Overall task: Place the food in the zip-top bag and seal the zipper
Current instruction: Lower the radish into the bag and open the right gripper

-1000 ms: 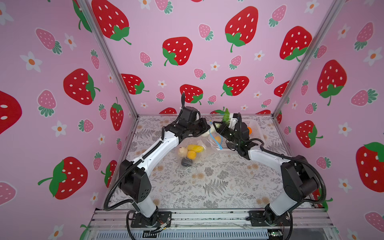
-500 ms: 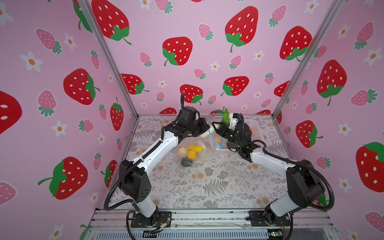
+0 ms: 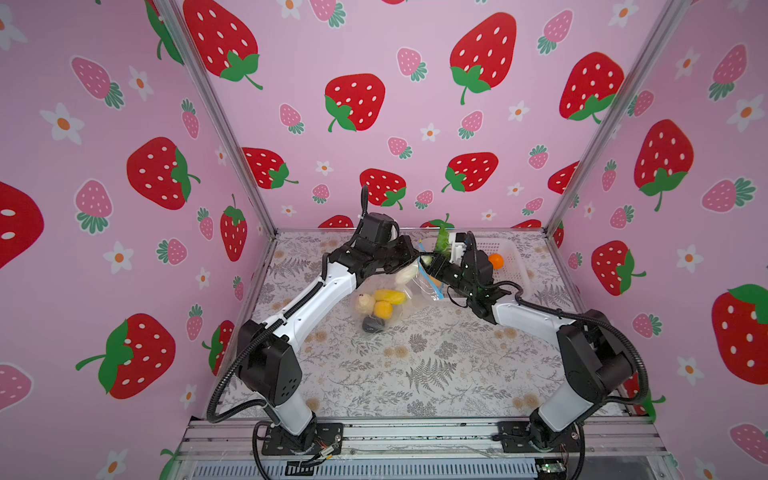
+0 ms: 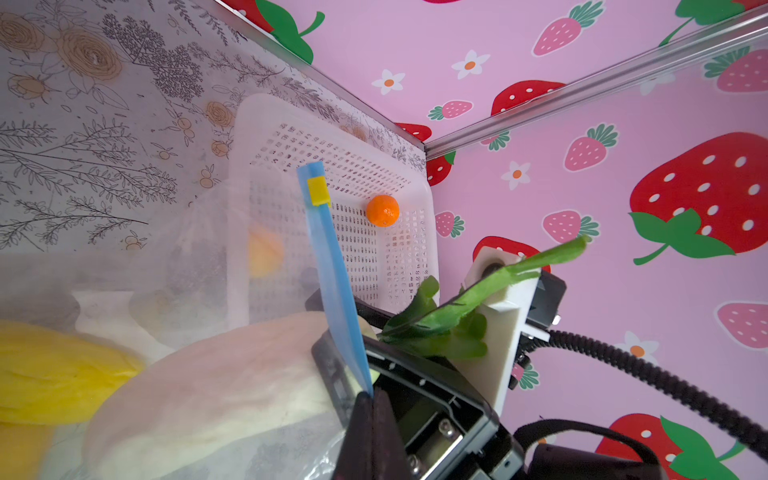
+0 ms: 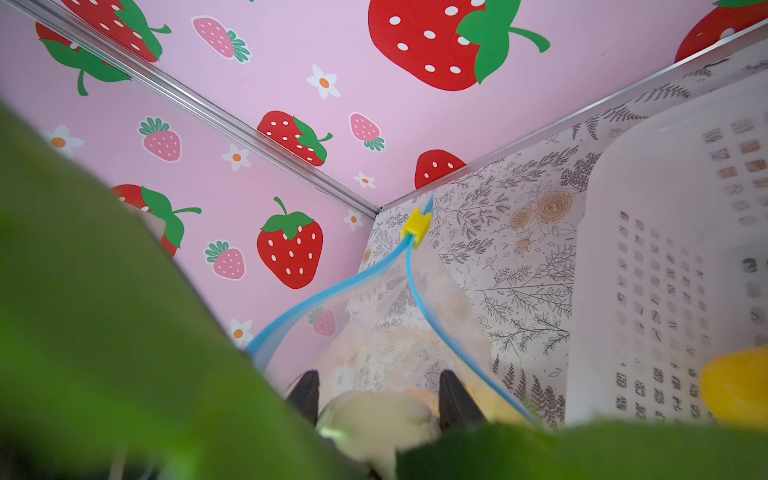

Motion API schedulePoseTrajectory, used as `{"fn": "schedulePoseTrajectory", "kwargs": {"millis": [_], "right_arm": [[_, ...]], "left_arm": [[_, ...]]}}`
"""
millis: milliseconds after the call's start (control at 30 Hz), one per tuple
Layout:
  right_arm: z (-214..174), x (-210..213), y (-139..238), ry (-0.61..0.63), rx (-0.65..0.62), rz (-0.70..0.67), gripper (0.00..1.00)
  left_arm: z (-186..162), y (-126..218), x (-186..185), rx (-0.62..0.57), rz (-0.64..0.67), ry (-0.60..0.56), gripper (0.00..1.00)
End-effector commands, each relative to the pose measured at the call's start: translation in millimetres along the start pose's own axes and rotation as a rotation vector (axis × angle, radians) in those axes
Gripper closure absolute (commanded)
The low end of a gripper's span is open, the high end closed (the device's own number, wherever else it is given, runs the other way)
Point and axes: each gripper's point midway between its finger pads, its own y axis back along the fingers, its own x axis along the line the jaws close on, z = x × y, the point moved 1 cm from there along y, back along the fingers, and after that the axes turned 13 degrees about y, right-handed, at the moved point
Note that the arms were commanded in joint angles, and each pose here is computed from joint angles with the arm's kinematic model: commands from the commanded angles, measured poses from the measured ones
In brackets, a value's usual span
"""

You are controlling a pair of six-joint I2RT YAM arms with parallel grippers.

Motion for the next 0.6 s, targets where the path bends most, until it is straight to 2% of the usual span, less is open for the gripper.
{"fn": "schedulePoseTrajectory", "kwargs": {"millis": [0, 233, 400, 567], "right_arm": [[4, 10, -10, -0.014, 0.001, 0.055, 0.52], [-4, 10, -23, -0.026, 0.047, 0.07, 0.49], [-7, 12, -28, -0.02, 0.065, 0.068, 0.4], [-4, 13, -29, -0.015, 0.062, 0.066, 0.39]], "left_arm": [[-2, 10, -11, -0.008, -0.035, 0.0, 1.0], [-3, 10, -11, -0.003, -0.04, -0.001, 1.0], [-4, 10, -9, -0.001, -0.04, 0.0, 1.0], [-3, 10, -7, -0.005, -0.038, 0.002, 1.0]]}}
